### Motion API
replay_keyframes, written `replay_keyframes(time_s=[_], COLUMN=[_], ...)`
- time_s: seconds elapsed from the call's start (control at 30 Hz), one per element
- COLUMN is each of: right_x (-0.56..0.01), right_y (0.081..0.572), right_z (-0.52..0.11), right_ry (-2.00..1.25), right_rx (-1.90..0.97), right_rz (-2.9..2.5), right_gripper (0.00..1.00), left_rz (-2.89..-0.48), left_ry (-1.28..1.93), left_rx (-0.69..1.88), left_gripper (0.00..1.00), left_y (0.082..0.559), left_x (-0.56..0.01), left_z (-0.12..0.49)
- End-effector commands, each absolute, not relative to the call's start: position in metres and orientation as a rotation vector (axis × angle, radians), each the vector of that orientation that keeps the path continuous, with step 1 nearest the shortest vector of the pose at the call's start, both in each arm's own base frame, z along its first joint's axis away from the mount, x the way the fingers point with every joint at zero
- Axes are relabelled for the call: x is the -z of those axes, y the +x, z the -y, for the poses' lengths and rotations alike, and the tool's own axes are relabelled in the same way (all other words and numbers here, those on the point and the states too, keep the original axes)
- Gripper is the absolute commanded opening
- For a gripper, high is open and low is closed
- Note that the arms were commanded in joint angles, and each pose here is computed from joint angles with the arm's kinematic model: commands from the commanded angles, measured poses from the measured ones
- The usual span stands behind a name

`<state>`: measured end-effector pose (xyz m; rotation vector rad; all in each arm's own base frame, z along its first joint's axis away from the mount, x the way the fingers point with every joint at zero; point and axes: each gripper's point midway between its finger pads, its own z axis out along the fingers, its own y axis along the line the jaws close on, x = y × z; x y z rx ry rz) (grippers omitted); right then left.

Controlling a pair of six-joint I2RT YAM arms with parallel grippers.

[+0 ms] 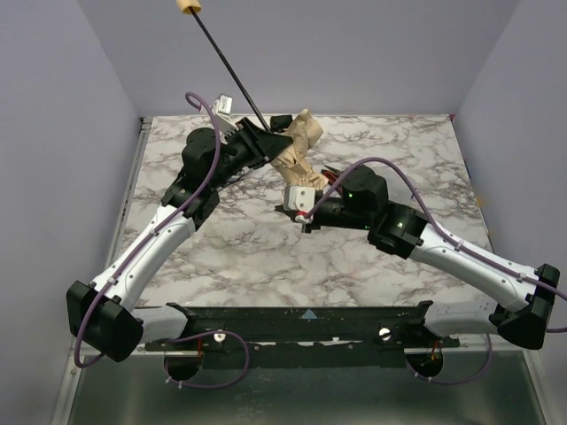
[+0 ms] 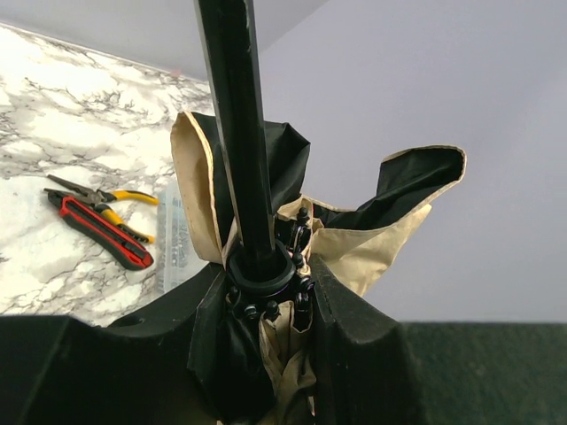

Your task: Open the umbrella

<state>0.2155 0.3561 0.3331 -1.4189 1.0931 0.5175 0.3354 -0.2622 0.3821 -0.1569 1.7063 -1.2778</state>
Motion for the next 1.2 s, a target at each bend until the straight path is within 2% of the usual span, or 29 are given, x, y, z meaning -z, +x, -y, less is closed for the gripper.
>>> replay_keyframes(time_s=[0.0,0.17,0.3,0.37,0.4,0.47,0.67,0.93,1.17], right_x=[-0.311,-0.335,-0.368,-0.384,-0.389,-0.397,-0.397,-0.390,-0.386], right_y=[0.193,0.201,0.221,0.230,0.231,0.234,0.251,0.251,0.250], right_z=[-0.361,-0.352,-0.330,-0.319,-0.315,-0.308,-0.302,-0.317,-0.325], right_ry=[-1.516,-1.361,-1.166,-1.088,-1.069,-1.039,-1.005,-1.063,-1.085], right_rx=[-0.603,-0.608,-0.574,-0.558,-0.549,-0.525,-0.468,-0.499,-0.530], right_rz=[-1.097,-1.179,-1.250,-1.257,-1.251,-1.235,-1.239,-1.211,-1.199], right_gripper=[0.00,0.01,0.12,0.24,0.34,0.42,0.58,0.55,0.41], left_rz=[-1.545,-1.528,-1.510,-1.506,-1.505,-1.499,-1.464,-1.444,-1.450], left_ry=[-0.158,-0.114,-0.076,-0.064,-0.057,-0.051,-0.021,-0.001,0.010], left_rx=[1.343,1.332,1.339,1.346,1.353,1.359,1.387,1.395,1.403], left_gripper=[0.00,0.00,0.00,0.00,0.00,0.00,0.00,0.00,0.00], left_y=[0.333,0.329,0.323,0.320,0.319,0.317,0.311,0.305,0.301], left_x=[-0.434,-0.432,-0.431,-0.431,-0.431,-0.431,-0.437,-0.442,-0.442], left_z=[0.259,0.255,0.251,0.252,0.252,0.253,0.254,0.253,0.256])
